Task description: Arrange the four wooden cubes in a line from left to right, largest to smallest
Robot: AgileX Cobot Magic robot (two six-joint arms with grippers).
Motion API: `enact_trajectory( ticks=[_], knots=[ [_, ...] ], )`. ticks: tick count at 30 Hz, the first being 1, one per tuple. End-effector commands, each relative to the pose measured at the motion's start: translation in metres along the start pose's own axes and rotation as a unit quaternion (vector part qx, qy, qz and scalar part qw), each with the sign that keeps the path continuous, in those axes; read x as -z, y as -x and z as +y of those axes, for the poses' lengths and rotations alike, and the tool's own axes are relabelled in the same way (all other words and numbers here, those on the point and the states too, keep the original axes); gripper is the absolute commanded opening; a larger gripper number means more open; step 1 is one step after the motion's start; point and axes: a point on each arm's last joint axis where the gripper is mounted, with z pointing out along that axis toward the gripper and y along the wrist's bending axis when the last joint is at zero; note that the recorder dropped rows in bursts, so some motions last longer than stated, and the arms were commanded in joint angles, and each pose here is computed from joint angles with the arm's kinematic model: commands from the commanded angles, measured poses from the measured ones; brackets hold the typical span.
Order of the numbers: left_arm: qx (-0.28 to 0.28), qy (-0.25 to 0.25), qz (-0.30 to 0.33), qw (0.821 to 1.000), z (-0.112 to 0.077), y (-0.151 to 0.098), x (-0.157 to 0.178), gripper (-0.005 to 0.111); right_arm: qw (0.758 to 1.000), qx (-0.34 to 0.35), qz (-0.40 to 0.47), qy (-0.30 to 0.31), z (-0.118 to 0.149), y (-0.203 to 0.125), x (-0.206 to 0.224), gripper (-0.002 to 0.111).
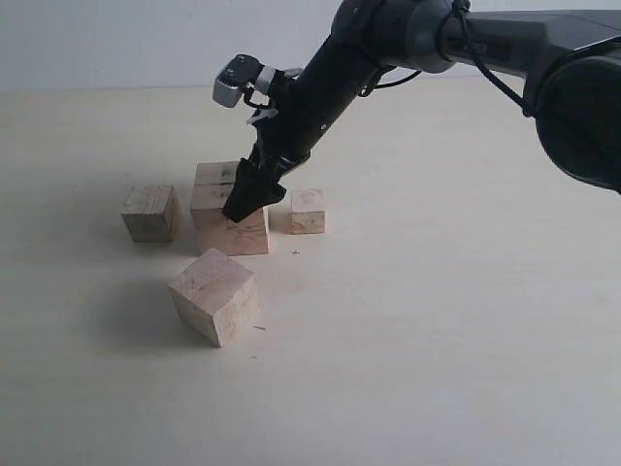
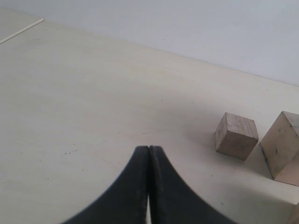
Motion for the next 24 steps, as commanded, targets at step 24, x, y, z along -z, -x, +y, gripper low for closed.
enact_trajectory(
  ticks=[24],
  knots=[
    [-0.001,-0.001,-0.004,1.000,0.000,0.000,0.000,0.000,0.999,-0.021,-0.027,-0.028,0.024,0.031,0.053,0.095]
  ],
)
